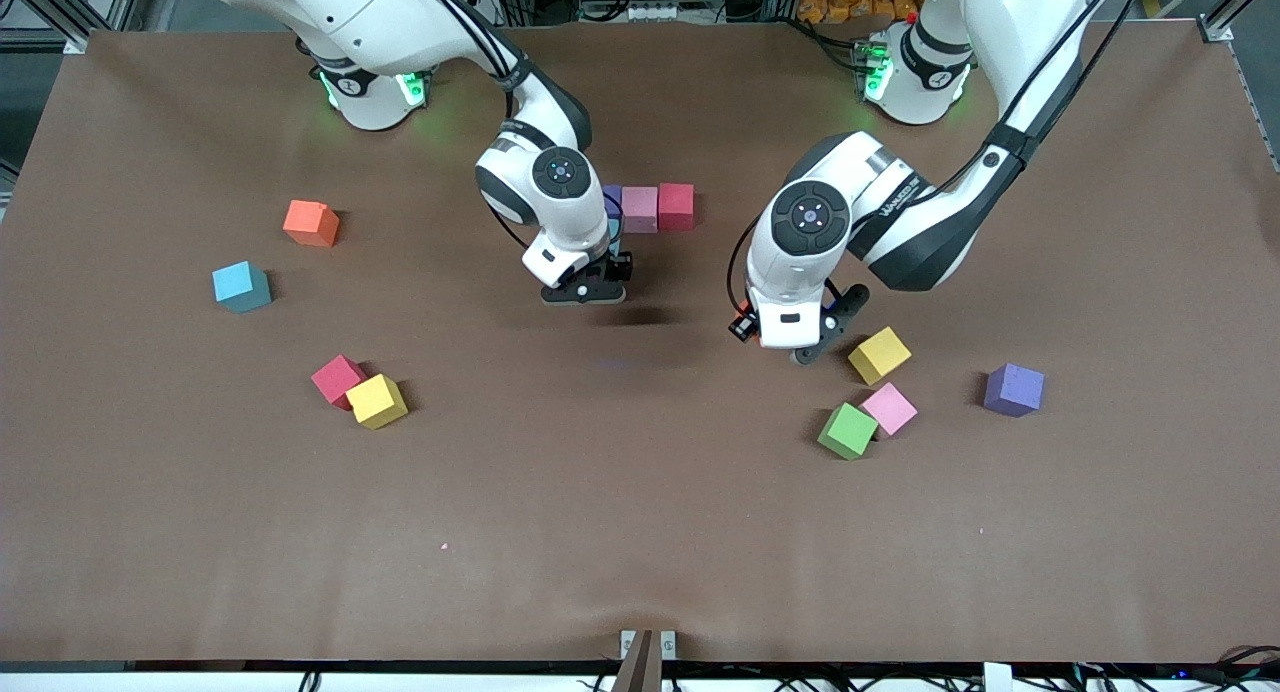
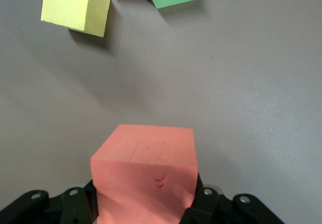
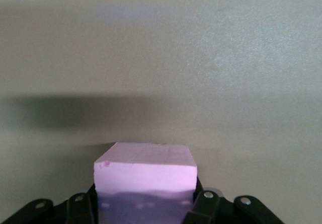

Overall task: Arrange 11 blocks into digit 3
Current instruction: 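Lower the pink cube beside the cyan cube and open the right gripper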

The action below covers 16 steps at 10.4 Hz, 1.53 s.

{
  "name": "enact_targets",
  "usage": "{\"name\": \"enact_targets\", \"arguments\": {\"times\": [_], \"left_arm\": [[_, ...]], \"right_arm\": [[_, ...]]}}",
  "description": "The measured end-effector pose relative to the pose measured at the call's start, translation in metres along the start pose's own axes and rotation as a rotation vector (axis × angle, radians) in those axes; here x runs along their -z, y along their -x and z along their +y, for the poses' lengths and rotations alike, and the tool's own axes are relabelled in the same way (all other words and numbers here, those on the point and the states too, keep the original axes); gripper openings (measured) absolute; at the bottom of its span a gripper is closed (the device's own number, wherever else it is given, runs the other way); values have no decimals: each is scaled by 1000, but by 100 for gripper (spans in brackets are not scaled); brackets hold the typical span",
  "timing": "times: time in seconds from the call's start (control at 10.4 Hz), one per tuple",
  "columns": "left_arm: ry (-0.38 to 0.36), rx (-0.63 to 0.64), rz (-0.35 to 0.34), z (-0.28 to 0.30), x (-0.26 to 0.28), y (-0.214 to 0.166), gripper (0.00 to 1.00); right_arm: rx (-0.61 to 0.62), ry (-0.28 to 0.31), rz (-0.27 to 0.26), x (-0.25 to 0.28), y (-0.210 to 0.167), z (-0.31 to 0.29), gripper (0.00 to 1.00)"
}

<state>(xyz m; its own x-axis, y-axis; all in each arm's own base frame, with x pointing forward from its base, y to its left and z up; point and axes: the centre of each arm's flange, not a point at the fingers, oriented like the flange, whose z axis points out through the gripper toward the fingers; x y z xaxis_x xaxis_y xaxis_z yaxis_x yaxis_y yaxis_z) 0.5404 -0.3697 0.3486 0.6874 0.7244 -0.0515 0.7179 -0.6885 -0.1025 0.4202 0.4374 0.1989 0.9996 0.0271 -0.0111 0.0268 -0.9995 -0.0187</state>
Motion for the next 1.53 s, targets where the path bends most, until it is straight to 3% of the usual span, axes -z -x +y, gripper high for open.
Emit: {"name": "enact_targets", "arguments": {"times": [1.15,1.44,1.53], "left_arm": [[-5,-1,0,-1,0,0,63],[-5,-1,0,-1,0,0,63],[-5,-1,0,-1,0,0,63]], "right_arm": [[16,-33,22,-3,14,0,64],[18,-27,15,-7,17,2,100],[18,-24,17,-3,16,1,100]]}}
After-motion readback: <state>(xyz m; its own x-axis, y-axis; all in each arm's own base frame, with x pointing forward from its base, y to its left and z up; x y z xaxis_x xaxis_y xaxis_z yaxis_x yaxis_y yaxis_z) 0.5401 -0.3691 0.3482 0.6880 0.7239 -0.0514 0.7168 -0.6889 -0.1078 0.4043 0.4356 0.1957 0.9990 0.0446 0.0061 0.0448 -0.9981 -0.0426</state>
